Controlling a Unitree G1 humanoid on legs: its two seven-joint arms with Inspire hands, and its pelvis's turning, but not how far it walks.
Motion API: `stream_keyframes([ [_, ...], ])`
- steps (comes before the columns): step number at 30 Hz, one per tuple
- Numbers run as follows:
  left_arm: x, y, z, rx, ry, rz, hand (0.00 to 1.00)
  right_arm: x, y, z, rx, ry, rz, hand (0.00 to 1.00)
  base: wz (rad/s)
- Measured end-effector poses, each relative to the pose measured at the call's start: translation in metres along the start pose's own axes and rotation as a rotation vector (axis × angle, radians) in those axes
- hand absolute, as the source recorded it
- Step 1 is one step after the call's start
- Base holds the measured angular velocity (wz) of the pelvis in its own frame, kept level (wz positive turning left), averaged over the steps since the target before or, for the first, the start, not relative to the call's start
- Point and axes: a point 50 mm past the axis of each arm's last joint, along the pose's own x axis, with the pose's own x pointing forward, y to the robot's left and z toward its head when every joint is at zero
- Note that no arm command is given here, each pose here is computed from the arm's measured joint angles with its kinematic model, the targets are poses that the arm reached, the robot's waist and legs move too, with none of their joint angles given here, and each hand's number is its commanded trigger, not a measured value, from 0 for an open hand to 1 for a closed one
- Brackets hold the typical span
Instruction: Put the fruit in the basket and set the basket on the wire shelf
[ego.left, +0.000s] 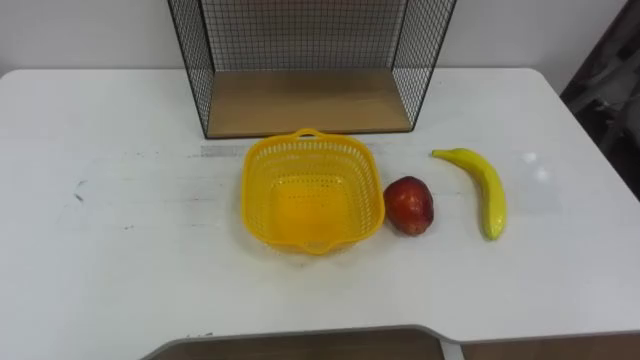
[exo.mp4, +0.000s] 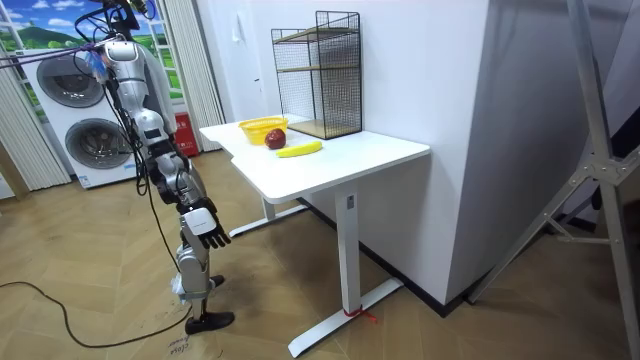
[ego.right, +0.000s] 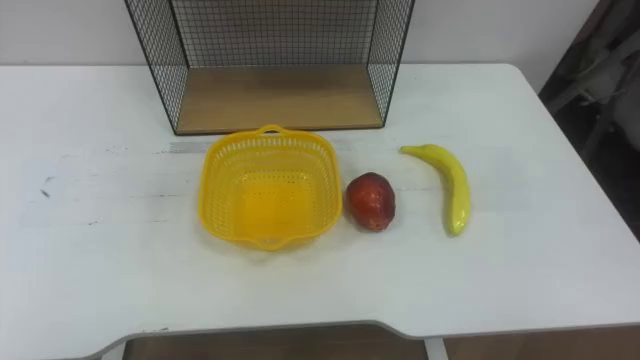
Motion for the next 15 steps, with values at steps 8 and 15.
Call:
stream_keyframes([
  [8, 0.0000, 0.0003, -0.0002, -0.001, 0.000, 0.001, 0.00, 0.0000, -0.0001, -0.0004, 0.005, 0.001, -0.004, 0.00, 0.00],
  [15, 0.0000, 0.0003, -0.0003, -0.012, 0.003, 0.008, 0.00, -0.0004, -0.0031, -0.0028, 0.074, 0.003, -0.042, 0.00, 0.00],
])
